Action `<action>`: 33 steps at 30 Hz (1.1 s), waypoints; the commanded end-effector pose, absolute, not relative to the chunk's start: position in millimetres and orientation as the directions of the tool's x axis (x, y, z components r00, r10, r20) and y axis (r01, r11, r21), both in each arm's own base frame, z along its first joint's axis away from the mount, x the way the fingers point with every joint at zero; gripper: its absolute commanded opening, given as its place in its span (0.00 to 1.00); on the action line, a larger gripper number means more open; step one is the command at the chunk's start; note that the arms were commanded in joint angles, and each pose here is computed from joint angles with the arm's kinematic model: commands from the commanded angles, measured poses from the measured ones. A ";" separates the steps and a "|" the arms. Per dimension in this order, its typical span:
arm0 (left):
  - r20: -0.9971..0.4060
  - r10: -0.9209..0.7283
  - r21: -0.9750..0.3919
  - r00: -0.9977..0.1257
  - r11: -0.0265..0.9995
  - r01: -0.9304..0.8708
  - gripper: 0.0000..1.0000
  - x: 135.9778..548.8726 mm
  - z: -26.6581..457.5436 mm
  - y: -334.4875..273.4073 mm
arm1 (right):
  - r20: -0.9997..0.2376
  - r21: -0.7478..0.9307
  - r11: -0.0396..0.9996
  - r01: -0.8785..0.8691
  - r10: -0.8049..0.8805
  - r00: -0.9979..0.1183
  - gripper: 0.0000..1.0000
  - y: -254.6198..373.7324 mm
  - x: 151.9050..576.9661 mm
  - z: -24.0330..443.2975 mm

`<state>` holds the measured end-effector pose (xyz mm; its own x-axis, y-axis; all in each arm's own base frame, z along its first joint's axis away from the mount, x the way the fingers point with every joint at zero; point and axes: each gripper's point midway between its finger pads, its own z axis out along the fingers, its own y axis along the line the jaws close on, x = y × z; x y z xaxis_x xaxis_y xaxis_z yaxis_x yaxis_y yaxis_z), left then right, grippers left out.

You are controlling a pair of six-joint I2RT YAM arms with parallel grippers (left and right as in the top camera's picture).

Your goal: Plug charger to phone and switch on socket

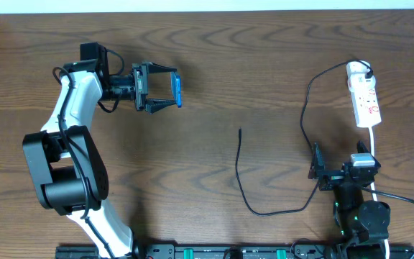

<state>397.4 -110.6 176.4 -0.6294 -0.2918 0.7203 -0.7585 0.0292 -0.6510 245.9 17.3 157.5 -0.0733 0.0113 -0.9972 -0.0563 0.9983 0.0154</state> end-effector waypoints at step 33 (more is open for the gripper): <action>0.692 -0.286 -0.685 -0.663 0.027 -0.728 0.07 395.1 193.8 -111.6 | -0.997 0.025 0.998 -0.053 0.021 -0.074 0.99 17.3 245.7 157.1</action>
